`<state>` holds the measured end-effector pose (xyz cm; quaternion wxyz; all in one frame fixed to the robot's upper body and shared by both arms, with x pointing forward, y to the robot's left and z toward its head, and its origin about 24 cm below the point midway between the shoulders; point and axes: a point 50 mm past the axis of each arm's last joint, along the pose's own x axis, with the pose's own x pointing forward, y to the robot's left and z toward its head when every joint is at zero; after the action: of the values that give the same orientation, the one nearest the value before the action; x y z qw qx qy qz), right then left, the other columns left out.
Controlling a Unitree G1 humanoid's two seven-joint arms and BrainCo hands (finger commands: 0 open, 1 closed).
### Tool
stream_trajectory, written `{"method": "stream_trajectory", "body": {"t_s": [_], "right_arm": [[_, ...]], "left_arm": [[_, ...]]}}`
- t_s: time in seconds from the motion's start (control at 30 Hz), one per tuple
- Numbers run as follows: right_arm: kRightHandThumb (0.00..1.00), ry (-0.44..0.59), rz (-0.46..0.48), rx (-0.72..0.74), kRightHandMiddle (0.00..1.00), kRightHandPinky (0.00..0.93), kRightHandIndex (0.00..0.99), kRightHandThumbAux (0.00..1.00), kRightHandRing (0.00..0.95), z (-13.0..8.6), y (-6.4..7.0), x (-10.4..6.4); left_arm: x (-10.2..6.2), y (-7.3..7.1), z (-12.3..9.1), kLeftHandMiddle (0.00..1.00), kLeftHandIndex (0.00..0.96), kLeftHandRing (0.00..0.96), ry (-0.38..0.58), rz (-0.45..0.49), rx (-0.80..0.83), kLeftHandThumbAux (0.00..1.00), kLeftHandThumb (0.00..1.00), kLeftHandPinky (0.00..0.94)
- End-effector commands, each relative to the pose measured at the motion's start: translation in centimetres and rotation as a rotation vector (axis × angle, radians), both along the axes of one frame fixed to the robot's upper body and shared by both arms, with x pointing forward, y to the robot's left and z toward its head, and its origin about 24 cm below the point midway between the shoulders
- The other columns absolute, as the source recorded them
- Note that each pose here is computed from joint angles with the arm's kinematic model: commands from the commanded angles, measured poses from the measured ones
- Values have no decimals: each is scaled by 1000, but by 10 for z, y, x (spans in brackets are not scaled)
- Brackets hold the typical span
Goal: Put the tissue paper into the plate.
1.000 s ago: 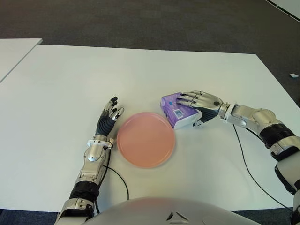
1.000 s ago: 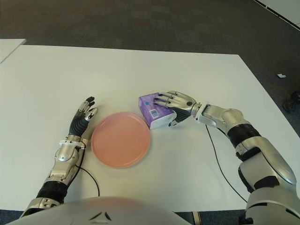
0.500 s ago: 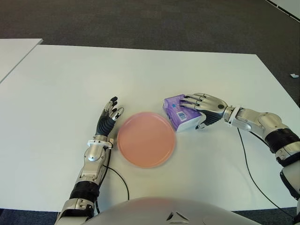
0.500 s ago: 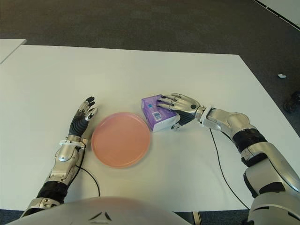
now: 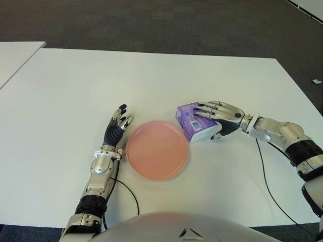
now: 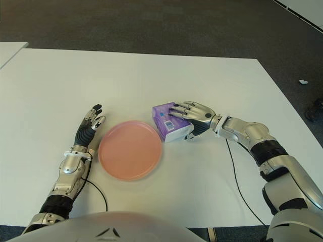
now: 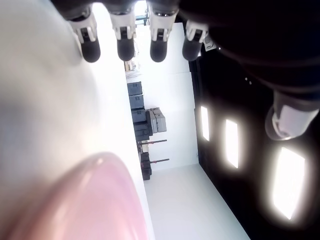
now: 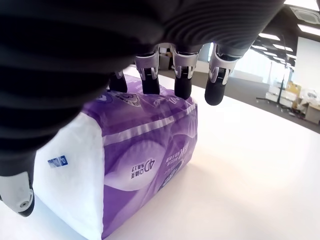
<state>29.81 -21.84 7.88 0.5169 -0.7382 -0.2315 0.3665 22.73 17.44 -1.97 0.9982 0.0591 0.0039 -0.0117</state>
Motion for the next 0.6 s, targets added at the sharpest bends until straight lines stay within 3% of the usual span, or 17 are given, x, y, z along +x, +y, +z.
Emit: {"method": "stream_trajectory", "body": {"t_s": [0.03,0.27,0.6], "right_arm": [[111,28,-1,-9,0,0,0,529,0,0,0,2],[133,-50,30,104,0,0,5,528,0,40,12,11],[179,-113,69,200,0,0,12,526,0,56,24,3]], "left_arm": [[-20,3,-24,0,0,0,130,10,-1,396,2,0],[-20,6,-25,0,0,0,140,15,10,392,0,0],[-21,7,-27,0,0,0,147,7,-6,396,0,0]]}}
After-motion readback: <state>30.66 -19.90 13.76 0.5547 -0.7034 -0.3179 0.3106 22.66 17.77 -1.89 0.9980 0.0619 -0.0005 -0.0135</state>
